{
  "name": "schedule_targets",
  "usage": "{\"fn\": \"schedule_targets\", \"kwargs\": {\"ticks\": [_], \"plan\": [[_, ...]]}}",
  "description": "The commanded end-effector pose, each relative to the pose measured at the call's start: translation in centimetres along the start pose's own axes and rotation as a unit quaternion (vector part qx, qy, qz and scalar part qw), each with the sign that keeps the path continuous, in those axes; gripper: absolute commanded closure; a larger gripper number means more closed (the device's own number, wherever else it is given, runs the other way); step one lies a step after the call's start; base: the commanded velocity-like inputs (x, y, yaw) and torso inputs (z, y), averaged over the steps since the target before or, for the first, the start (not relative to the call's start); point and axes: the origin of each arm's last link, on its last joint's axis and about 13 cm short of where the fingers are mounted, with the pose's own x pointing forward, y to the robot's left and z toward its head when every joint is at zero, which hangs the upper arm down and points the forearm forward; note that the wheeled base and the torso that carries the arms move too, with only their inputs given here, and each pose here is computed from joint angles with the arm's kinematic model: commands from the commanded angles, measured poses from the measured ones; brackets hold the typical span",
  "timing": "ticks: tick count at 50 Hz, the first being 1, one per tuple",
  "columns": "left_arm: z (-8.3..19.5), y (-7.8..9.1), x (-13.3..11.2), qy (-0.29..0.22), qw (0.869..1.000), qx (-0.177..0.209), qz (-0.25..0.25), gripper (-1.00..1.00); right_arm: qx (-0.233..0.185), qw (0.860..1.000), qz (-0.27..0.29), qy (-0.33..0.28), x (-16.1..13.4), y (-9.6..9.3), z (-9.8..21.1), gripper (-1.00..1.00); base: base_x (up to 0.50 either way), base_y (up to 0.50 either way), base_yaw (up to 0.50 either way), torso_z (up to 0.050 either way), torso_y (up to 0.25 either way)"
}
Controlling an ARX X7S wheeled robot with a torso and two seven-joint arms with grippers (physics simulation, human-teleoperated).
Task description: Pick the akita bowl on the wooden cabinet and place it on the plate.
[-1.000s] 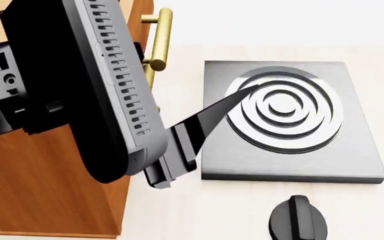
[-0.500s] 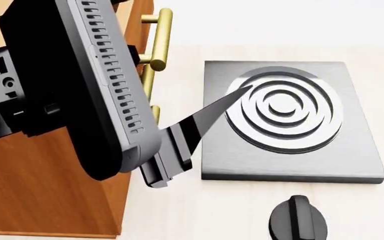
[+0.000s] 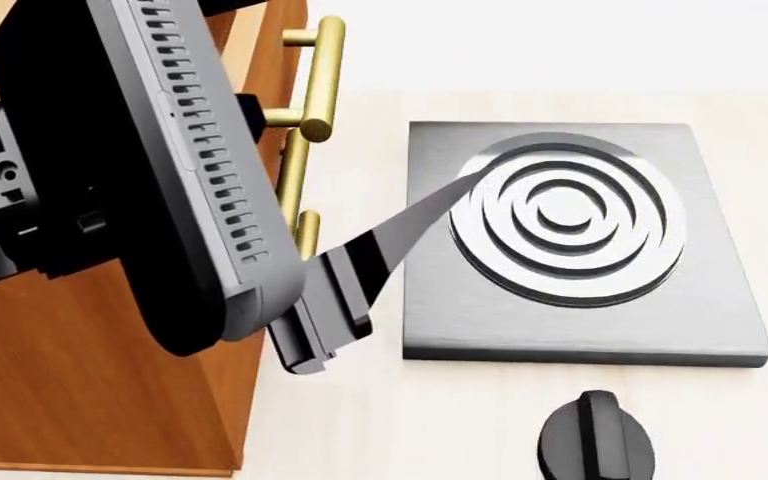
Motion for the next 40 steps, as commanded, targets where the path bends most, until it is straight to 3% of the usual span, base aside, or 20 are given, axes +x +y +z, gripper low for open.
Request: {"fn": "schedule_targets", "kwargs": {"ticks": [1,20,34,40], "plan": [[-0.2,0.0,-0.1,-0.001,1.000,-0.003,0.004,-1.00,0.043,0.998,-0.047,-0.013,0.4,-0.4,0.3,1.00,0.00,0.00,0.00,0.000,0.000],[-0.5,0.0,-0.2,-0.001,1.000,-0.006,0.006,-1.00,0.059,0.994,-0.082,0.051,0.9,-0.8,-0.1,1.00,0.00,0.00,0.00,0.000,0.000],[-0.7,-0.1,-0.3,-0.002,1.000,-0.009,0.010,-1.00,0.104,0.983,-0.143,0.053,1.2,-1.7,-0.1,1.00,0.00,0.00,0.00,0.000,0.001],[-0.8,-0.1,-0.4,-0.002,1.000,-0.012,0.011,-1.00,0.102,0.982,-0.152,0.049,1.1,-1.7,-0.1,1.00,0.00,0.00,0.00,0.002,0.000]]}}
